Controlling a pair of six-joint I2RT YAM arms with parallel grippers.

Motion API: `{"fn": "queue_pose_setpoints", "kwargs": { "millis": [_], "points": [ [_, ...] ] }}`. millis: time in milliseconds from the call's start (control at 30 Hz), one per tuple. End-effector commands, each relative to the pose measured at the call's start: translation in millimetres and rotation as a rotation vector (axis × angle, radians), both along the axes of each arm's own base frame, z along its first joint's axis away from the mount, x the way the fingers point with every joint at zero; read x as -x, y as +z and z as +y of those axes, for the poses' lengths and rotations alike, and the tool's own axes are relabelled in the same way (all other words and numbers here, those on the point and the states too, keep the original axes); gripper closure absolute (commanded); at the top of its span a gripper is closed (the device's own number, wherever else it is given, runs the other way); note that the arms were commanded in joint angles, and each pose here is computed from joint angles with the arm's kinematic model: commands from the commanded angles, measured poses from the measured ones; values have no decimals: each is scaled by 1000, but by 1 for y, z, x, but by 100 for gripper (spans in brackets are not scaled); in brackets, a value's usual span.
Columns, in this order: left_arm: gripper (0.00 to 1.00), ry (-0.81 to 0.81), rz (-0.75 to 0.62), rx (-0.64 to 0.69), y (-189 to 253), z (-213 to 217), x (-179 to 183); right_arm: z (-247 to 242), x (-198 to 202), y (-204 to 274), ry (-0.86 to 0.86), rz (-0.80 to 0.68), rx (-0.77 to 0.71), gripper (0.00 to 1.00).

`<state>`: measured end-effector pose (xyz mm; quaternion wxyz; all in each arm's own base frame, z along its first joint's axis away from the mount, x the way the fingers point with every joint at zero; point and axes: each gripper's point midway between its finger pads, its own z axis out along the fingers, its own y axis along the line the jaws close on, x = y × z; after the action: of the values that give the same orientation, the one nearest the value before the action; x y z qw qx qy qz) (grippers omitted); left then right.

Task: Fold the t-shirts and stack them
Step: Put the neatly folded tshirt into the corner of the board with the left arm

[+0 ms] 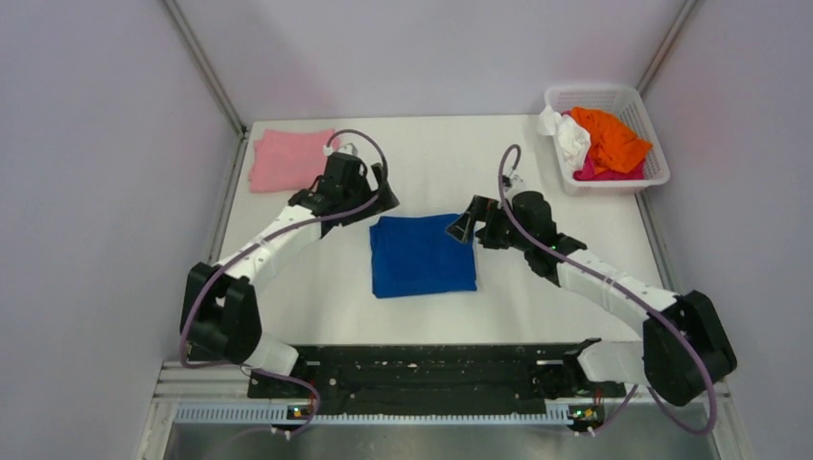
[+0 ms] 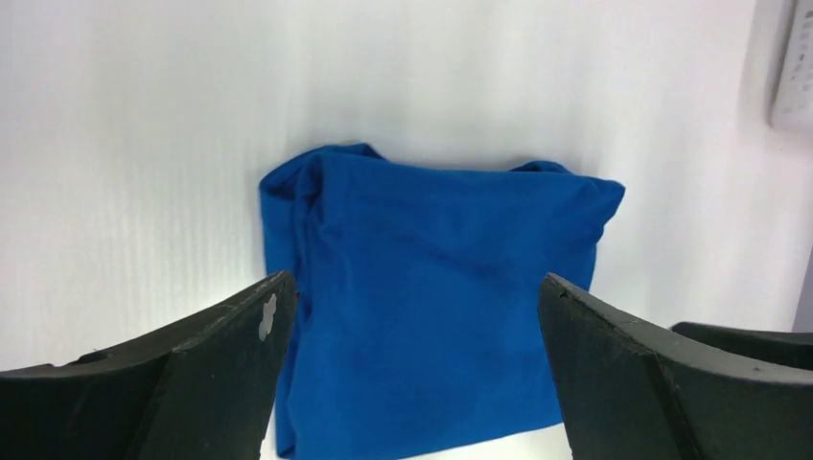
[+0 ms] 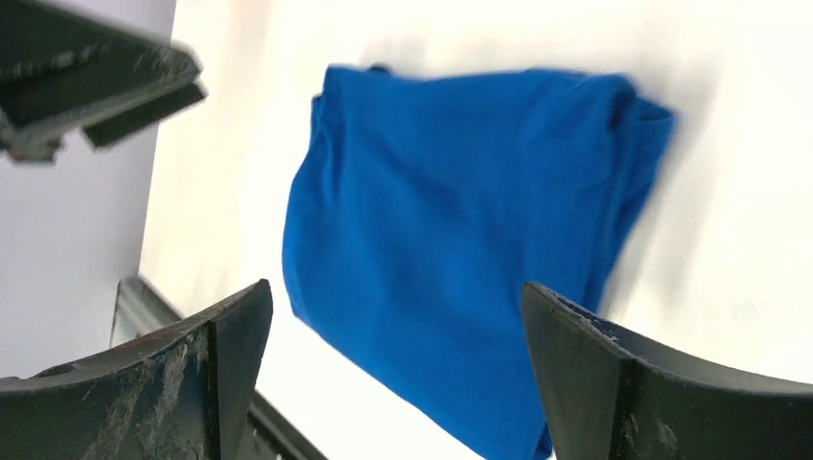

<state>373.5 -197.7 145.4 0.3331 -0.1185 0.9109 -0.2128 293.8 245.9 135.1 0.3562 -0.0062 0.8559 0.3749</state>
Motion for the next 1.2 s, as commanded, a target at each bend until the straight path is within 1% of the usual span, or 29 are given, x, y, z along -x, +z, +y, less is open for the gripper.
{"fn": "queue_pose_setpoints", "kwargs": {
  "millis": [0, 100, 167, 267, 400, 500, 633, 667, 700, 733, 833, 900, 1033, 1100, 1167],
  "points": [
    [1, 54, 129, -119, -43, 35, 41, -52, -9, 13, -270, -72, 101, 1],
    [1, 37, 198, -97, -66, 31, 56, -76, -3, 13, -358, -105, 139, 1],
    [1, 22, 233, -75, -79, 25, 60, -84, 1, 17, -359, -144, 160, 1],
    [2, -11, 270, -38, -95, 15, 67, -101, 3, 15, -409, -141, 229, 1],
    [10, -45, 300, -60, -108, 4, 72, -108, 6, 10, -415, -123, 265, 1],
    [22, -49, 336, -110, -124, 0, 77, -111, 6, 7, -416, -118, 283, 1],
    [48, 16, 340, -236, -141, 11, 65, -124, 6, 5, -447, -108, 319, 1],
    [62, 46, 352, -297, -144, 18, 61, -126, 6, 5, -454, -111, 322, 1],
    [84, 83, 355, -365, -143, 27, 54, -127, 7, 5, -455, -113, 324, 1],
    [99, 119, 346, -427, -139, 35, 45, -129, 6, 6, -458, -116, 325, 1],
    [100, 164, 291, -564, -121, 48, 16, -133, 6, 7, -466, -123, 336, 1],
    [100, 189, 202, -628, -98, 53, -11, -134, 5, 7, -469, -123, 338, 1],
    [100, 264, 44, -826, -50, 77, -55, -136, 6, 6, -471, -127, 345, 1],
    [100, 297, -25, -912, -28, 89, -77, -138, 6, 5, -478, -130, 353, 1],
    [100, 324, -65, -971, -9, 101, -97, -140, 6, 4, -485, -129, 358, 1]
  ]
}}
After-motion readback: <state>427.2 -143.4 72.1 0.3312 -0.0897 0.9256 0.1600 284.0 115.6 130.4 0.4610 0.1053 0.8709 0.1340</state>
